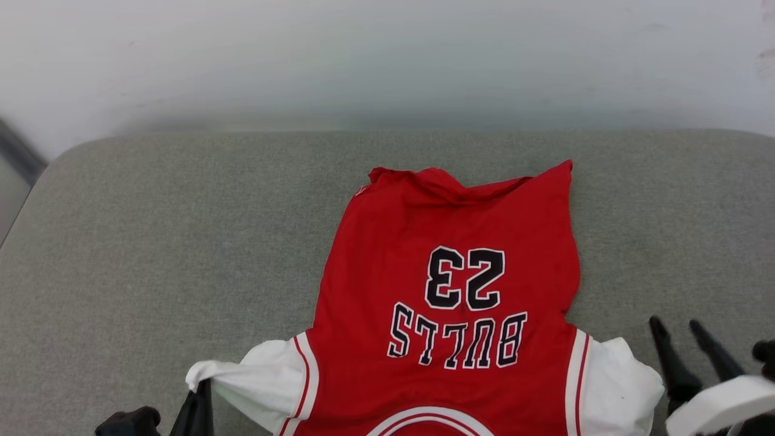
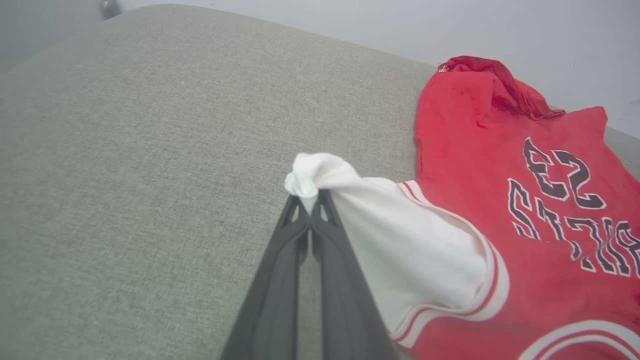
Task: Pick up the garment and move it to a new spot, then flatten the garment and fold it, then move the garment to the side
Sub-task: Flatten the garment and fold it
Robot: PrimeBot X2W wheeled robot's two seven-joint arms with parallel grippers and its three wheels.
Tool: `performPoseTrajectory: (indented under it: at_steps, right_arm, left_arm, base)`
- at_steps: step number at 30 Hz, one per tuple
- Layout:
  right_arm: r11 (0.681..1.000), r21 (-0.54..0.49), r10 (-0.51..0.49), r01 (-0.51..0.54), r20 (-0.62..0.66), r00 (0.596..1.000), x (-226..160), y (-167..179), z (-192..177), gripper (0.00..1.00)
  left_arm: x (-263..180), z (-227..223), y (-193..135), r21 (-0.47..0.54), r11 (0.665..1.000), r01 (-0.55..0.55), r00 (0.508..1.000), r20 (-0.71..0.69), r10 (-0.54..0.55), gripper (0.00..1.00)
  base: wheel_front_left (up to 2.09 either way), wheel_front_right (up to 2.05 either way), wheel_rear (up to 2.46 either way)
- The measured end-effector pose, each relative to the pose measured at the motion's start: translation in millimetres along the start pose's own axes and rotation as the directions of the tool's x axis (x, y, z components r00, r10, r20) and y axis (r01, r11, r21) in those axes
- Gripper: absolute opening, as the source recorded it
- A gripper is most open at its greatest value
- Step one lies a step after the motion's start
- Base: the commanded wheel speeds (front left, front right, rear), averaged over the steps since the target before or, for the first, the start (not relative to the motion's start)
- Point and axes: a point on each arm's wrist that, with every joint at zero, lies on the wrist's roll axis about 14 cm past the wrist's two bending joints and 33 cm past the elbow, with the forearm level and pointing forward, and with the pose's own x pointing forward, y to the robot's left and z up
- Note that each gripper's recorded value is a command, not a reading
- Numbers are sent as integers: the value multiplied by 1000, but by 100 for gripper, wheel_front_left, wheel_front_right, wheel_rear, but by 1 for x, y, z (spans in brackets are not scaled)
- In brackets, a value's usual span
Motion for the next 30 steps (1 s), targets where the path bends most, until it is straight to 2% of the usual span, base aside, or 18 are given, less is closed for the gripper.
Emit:
performPoseTrajectory:
  at_steps: [2,3,5,6,8,9,11,14,15,16,22,25,26,27,28,30]
  right_arm:
    - [1000,-6,-12,12,59,998,28,-6,29,100]
    - [1000,-6,-12,12,59,998,28,-6,29,100]
    - [1000,-9,-22,23,56,998,51,-12,41,100]
    - [1000,-6,-28,28,22,999,77,-17,48,100]
    - [999,-3,-32,32,-15,999,104,-21,55,100]
    - [999,-3,-32,32,-15,999,104,-21,55,100]
    - [999,1,-32,32,-81,996,130,-22,54,100]
    - [1000,-9,-23,22,-189,982,167,-21,53,100]
    - [1000,-26,-8,1,-266,964,190,-15,49,100]
    - [1000,-26,-8,1,-266,964,190,-15,49,100]
    - [995,-77,21,-65,-472,881,240,4,23,100]
    - [993,-74,35,-94,-569,821,261,14,-3,100]
    - [994,-64,29,-90,-639,768,263,13,-27,100]
    - [994,-66,17,-83,-676,737,263,9,-37,100]
    - [994,-66,17,-83,-676,737,263,9,-37,100]
    - [996,-59,7,-72,-727,687,264,6,-49,100]
  left_arm:
    - [5,6,-10,-8,1000,16,1000,24,-16,0]
    - [5,6,-10,-8,1000,16,1000,24,-16,0]
    - [10,10,-18,-8,1000,31,999,41,-30,0]
    - [17,16,-26,-8,999,48,997,60,-48,0]
    - [23,19,-36,-13,998,67,995,73,-66,0]
    - [23,19,-36,-13,998,67,995,73,-66,0]
    - [29,22,-45,-10,996,88,992,87,-87,0]
    - [39,23,-56,-11,993,114,989,96,-113,0]
    - [45,24,-61,-13,993,121,987,104,-119,0]
    - [45,24,-61,-13,993,121,987,104,-119,0]
    - [60,25,-64,-5,993,117,986,120,-116,0]
    - [68,17,-59,-3,996,91,991,102,-90,0]
    - [71,12,-56,-2,997,79,993,89,-79,0]
    - [73,10,-55,-1,997,74,994,83,-74,0]
    - [73,10,-55,-1,997,74,994,83,-74,0]
    - [74,5,-52,-1,998,62,996,71,-62,0]
  base:
    - [0,0,0]
    - [0,0,0]
    - [0,0,0]
    - [0,0,0]
    - [0,0,0]
    - [0,0,0]
    - [0,0,0]
    - [0,0,0]
    - [0,0,0]
    - [0,0,0]
    - [0,0,0]
    - [0,0,0]
    - [0,0,0]
    - [0,0,0]
    - [0,0,0]
    - [0,0,0]
